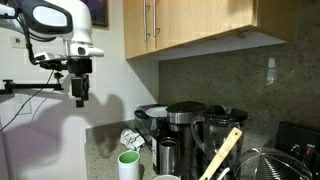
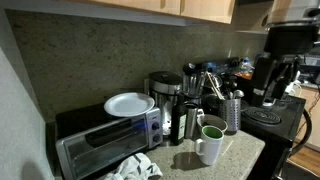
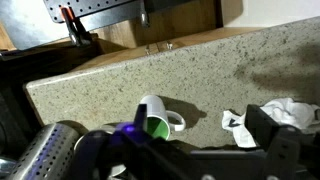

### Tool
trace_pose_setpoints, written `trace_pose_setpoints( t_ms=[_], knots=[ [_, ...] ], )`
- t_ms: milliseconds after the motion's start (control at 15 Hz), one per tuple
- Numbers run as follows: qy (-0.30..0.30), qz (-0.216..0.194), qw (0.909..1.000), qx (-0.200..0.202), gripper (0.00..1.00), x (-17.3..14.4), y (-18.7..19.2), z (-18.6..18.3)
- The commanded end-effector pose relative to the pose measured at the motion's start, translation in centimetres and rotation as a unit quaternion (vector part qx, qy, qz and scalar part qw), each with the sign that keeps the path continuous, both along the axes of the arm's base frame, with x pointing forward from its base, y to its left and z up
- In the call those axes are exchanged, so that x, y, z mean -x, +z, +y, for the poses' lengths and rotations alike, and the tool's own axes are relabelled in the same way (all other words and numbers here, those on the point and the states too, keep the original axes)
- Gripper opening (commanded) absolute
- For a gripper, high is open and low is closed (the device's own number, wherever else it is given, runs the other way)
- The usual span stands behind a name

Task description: Use the wooden cooking stick to stir in the bowl

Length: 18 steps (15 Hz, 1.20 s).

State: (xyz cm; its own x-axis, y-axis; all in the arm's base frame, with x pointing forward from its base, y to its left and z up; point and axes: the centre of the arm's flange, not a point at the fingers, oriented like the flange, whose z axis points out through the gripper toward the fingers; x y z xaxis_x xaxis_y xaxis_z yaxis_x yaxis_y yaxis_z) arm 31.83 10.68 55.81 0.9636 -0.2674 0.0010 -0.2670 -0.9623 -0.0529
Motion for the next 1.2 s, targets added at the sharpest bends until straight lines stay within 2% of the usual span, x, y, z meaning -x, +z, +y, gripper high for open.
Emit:
trace_pose_setpoints(
  t_ms=[0,467,600,733,867,1133],
  knots=[
    [0.0,0.0,1.0,0.0,1.0,0.0,0.0,0.0],
    [0.0,0.007,1.0,-0.001,1.0,-0.2,-0.2,0.0],
    [-0.018,-0.002,0.9998,0.007,1.0,-2.2,-0.9,-1.1],
    [-0.053,-0.037,0.9978,0.017,1.0,-5.4,-1.3,-3.8],
    [-0.094,-0.092,0.9905,0.039,1.0,-9.3,-1.4,-8.6],
    [-0.181,-0.165,0.9671,0.068,1.0,-14.3,-1.8,-19.4]
  ],
)
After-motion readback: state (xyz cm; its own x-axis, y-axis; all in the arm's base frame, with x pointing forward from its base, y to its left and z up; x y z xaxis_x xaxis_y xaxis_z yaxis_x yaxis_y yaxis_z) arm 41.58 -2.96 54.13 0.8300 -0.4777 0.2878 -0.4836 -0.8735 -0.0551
